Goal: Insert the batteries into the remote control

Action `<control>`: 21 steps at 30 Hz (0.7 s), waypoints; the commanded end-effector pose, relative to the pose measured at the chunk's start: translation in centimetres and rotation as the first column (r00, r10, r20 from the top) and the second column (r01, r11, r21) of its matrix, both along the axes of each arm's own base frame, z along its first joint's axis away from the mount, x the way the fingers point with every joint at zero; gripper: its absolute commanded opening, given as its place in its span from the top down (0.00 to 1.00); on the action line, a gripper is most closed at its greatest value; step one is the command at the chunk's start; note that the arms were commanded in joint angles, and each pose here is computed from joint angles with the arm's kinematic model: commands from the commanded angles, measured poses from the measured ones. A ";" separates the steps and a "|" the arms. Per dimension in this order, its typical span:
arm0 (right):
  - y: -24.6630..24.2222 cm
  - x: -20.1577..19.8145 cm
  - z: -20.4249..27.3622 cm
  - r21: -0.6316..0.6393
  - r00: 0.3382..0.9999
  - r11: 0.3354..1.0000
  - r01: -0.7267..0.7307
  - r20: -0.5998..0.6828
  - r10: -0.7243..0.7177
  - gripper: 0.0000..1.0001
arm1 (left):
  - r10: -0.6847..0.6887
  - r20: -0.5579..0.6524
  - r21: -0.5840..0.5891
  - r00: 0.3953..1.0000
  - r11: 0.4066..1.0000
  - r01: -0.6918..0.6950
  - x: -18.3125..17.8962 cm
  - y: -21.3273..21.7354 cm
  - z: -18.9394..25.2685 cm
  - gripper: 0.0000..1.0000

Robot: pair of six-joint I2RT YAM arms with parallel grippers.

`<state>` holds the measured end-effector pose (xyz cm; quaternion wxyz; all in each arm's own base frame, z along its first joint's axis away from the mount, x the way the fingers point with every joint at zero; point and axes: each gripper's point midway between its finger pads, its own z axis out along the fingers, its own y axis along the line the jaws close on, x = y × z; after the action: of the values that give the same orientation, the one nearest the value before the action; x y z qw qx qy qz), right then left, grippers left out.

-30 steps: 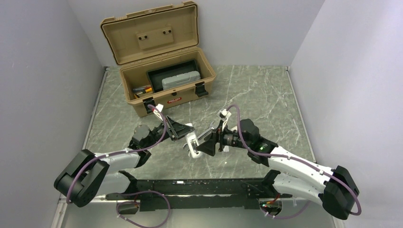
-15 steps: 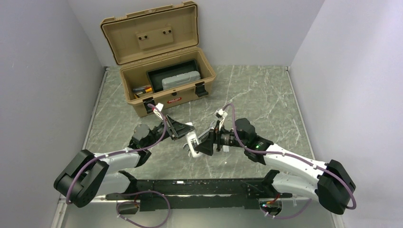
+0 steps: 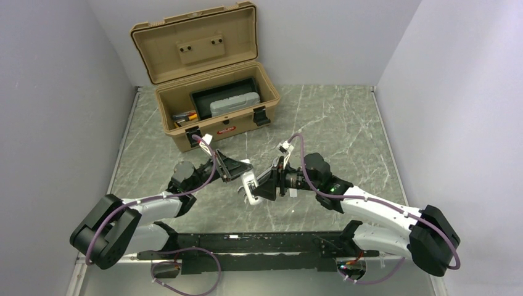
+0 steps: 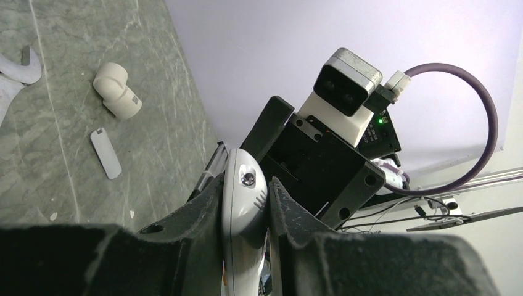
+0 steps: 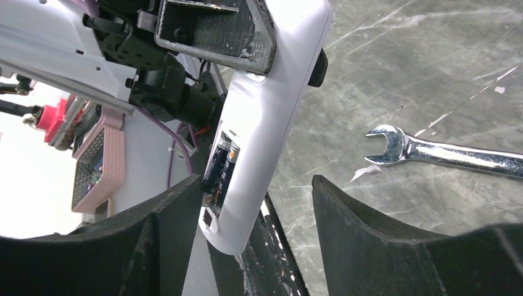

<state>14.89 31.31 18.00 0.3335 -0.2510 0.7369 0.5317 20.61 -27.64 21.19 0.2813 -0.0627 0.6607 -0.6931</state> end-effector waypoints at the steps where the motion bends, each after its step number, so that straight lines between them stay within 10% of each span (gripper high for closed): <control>1: 0.7 0.5 2.0 0.065 0.999 0.998 -0.009 0.039 0.007 0.34 | -0.012 0.093 -0.045 0.996 0.999 0.016 -0.2 -0.3 2.5 1.00; 21: 1.2 0.1 1.7 0.067 0.999 0.997 -0.047 0.020 0.046 0.63 | -0.005 0.094 -0.046 0.996 0.999 0.010 -0.3 -0.1 2.6 1.00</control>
<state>14.56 31.91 18.35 0.3217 -0.2530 0.7274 0.5508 20.63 -27.64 21.14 0.2860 -0.0583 0.6611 -0.6912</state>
